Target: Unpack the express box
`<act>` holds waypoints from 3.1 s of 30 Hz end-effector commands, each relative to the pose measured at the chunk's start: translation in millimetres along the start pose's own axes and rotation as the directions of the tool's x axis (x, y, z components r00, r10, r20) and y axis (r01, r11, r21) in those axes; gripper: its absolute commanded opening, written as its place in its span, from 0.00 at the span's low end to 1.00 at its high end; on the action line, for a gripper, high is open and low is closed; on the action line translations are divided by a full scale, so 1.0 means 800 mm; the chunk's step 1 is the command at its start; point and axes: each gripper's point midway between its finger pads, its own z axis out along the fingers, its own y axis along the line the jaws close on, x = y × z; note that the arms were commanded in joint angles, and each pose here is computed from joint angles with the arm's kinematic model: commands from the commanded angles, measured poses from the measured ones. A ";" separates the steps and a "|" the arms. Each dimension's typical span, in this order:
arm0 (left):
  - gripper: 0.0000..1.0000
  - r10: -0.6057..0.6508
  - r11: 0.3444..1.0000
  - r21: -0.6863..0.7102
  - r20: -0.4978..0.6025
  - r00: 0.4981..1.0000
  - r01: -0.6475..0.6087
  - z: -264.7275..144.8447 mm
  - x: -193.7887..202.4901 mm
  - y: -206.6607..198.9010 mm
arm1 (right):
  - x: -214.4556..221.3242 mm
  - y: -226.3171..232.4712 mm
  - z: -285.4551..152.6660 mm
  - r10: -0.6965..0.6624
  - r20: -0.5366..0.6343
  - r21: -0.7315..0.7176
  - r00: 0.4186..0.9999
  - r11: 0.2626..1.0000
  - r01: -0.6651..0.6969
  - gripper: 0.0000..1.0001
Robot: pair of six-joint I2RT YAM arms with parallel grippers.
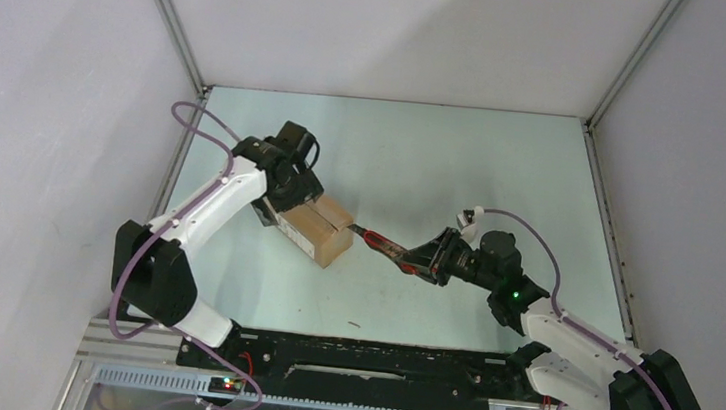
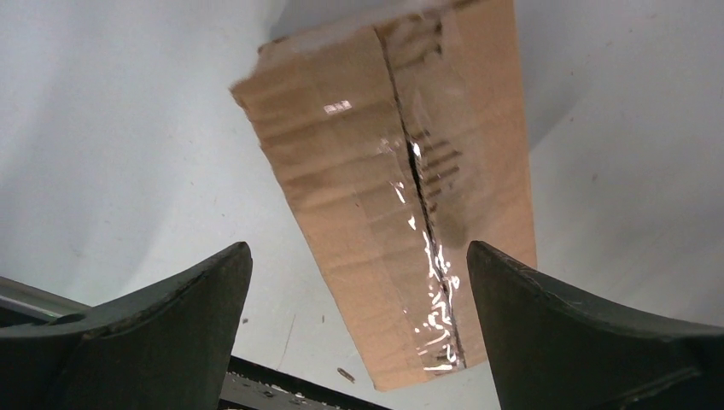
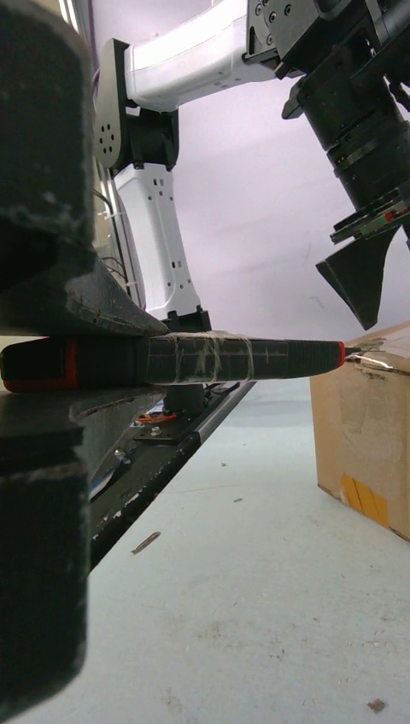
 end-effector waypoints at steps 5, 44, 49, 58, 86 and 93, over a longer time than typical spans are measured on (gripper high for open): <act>1.00 -0.084 0.996 0.032 0.095 0.992 0.082 -0.012 -0.074 0.025 | -0.007 0.008 -0.003 -0.009 0.036 -0.040 0.999 0.999 0.011 0.00; 1.00 -0.384 0.923 -0.038 -0.056 0.922 0.382 0.062 -0.071 0.063 | -0.016 0.001 -0.002 0.067 0.075 -0.088 0.995 0.994 -0.061 0.00; 1.00 -0.382 0.924 -0.041 -0.063 0.922 0.380 0.063 -0.066 0.065 | -0.016 0.004 0.002 0.073 0.065 -0.098 0.995 0.993 -0.066 0.00; 1.00 -0.378 0.926 -0.046 -0.068 0.923 0.376 0.065 -0.062 0.067 | -0.014 0.004 0.004 0.073 0.058 -0.095 0.996 0.993 -0.067 0.00; 1.00 -0.398 0.917 -0.021 -0.044 0.916 0.398 0.049 -0.053 0.067 | 0.009 -0.002 0.019 0.054 -0.015 -0.077 0.998 0.996 -0.055 0.00; 1.00 -0.331 0.943 0.032 0.059 0.942 0.330 0.016 -0.073 0.074 | 0.008 -0.010 0.024 0.043 -0.015 -0.050 0.999 0.998 -0.043 0.00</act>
